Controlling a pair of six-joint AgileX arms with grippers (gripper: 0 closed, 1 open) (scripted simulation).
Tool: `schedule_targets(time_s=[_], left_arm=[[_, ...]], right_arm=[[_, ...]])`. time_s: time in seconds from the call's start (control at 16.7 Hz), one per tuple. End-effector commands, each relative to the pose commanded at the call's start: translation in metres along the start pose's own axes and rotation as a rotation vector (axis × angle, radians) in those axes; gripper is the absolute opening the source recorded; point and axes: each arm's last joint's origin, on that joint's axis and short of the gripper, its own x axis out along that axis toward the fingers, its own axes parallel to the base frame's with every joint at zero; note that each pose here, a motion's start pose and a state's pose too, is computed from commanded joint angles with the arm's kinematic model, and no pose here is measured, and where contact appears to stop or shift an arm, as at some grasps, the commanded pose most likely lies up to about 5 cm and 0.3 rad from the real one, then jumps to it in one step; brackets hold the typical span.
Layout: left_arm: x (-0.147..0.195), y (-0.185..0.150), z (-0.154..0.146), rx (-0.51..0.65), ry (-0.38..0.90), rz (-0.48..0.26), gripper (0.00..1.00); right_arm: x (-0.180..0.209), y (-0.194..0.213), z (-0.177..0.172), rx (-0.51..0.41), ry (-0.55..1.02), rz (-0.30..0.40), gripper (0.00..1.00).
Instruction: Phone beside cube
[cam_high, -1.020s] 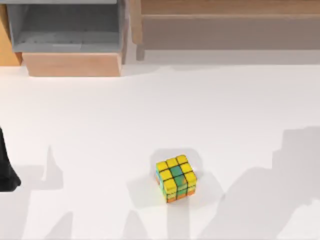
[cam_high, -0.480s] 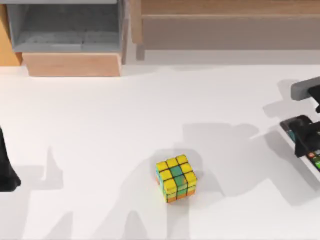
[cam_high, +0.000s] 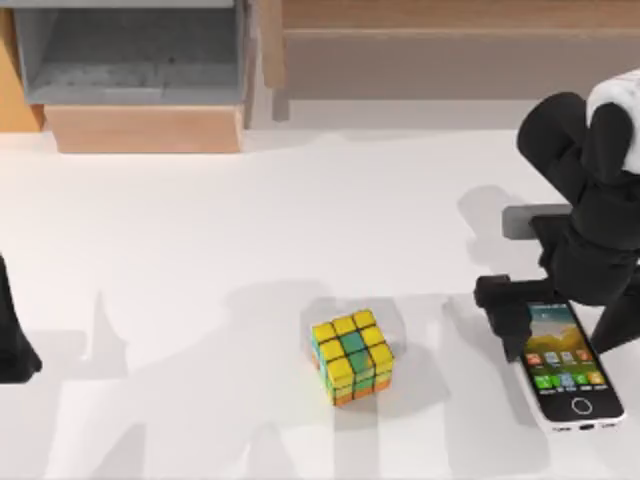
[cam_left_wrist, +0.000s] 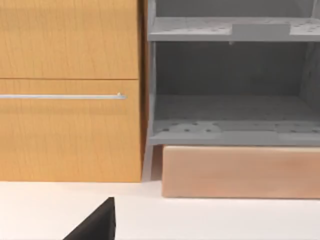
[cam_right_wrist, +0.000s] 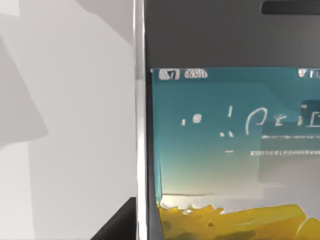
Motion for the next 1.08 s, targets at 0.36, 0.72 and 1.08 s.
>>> schedule_targets(time_s=[0.36, 0.72, 1.08], left_arm=[[0.000, 0.000, 0.000, 0.000, 0.000, 0.000, 1.00], [0.000, 0.000, 0.000, 0.000, 0.000, 0.000, 1.00], [0.000, 0.000, 0.000, 0.000, 0.000, 0.000, 1.00]], right_arm=[[-0.024, 0.039, -0.016, 0.110, -0.160, -0.057, 0.00], [-0.028, 0.043, -0.018, 0.122, -0.187, -0.059, 0.00], [-0.027, 0.035, -0.012, 0.174, -0.219, -0.062, 0.00]])
